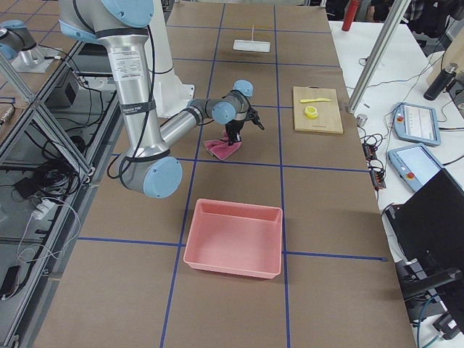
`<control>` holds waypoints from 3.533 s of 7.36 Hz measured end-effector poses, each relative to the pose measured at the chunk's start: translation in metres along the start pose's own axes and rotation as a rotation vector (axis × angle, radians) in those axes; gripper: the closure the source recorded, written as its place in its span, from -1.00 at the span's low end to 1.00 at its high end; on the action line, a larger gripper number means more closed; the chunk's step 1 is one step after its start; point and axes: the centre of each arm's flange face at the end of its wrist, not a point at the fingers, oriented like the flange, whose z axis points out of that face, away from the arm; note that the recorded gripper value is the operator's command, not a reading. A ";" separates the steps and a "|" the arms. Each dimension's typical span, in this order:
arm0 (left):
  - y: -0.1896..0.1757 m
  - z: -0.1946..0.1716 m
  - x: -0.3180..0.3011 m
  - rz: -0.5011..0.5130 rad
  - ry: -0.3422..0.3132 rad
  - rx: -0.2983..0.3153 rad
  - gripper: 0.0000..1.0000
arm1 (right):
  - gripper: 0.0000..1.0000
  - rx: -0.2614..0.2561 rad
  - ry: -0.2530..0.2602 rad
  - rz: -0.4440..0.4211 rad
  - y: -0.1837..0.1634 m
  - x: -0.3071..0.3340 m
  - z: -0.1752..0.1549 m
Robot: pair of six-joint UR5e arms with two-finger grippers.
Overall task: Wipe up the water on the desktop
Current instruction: 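Wipe the table surface with the cloth held in the right gripper, then lift the cloth with the right gripper and move it over the pink bin, then open the right gripper to drop the cloth into the pink bin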
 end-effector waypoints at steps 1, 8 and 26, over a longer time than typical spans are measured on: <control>0.000 0.000 0.000 0.000 0.001 0.000 -0.96 | 1.00 0.006 0.020 0.010 -0.010 0.026 -0.002; 0.002 0.001 -0.001 -0.003 0.003 -0.003 -0.96 | 1.00 0.141 -0.007 0.154 -0.094 0.163 -0.107; 0.010 0.000 -0.011 -0.013 0.003 -0.001 -0.96 | -1.00 -0.009 0.074 0.242 0.191 0.399 -0.188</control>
